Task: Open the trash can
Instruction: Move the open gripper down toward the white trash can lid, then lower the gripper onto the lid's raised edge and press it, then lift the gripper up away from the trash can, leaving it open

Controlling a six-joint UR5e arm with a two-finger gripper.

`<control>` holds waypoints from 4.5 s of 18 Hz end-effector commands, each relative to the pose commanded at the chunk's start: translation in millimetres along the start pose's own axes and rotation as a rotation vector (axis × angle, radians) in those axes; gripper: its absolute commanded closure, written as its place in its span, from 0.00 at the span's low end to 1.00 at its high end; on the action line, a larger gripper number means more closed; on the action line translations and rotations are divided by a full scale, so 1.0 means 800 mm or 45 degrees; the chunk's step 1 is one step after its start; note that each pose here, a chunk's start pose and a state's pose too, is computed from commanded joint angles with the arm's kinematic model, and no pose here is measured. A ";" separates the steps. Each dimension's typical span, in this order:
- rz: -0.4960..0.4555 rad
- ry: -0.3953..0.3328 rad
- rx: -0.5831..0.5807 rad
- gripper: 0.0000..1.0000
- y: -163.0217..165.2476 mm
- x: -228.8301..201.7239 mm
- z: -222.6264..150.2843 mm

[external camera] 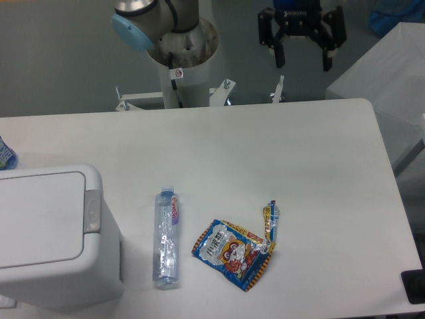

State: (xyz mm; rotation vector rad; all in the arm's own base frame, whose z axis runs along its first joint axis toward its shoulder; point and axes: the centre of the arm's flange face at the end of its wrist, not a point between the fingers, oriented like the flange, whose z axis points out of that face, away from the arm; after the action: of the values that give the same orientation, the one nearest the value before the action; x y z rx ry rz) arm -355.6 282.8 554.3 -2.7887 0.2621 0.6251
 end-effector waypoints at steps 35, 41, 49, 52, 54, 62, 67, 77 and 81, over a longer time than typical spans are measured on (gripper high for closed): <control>-1.321 0.248 0.222 0.00 -0.307 0.062 0.095; -1.489 0.326 0.196 0.00 -0.340 0.095 0.100; -1.522 0.394 0.157 0.00 -0.367 0.126 0.118; -1.526 0.394 0.157 0.00 -0.368 0.126 0.120; -1.523 0.395 0.151 0.00 -0.369 0.128 0.123; -1.509 0.406 0.132 0.00 -0.376 0.137 0.135; -1.506 0.409 0.126 0.00 -0.377 0.139 0.138; -1.501 0.410 0.116 0.00 -0.379 0.143 0.143; -1.500 0.410 0.124 0.00 -0.380 0.142 0.139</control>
State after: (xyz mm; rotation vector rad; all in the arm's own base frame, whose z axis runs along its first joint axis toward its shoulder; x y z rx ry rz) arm -227.5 591.2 475.0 -2.3400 -1.1591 -0.1303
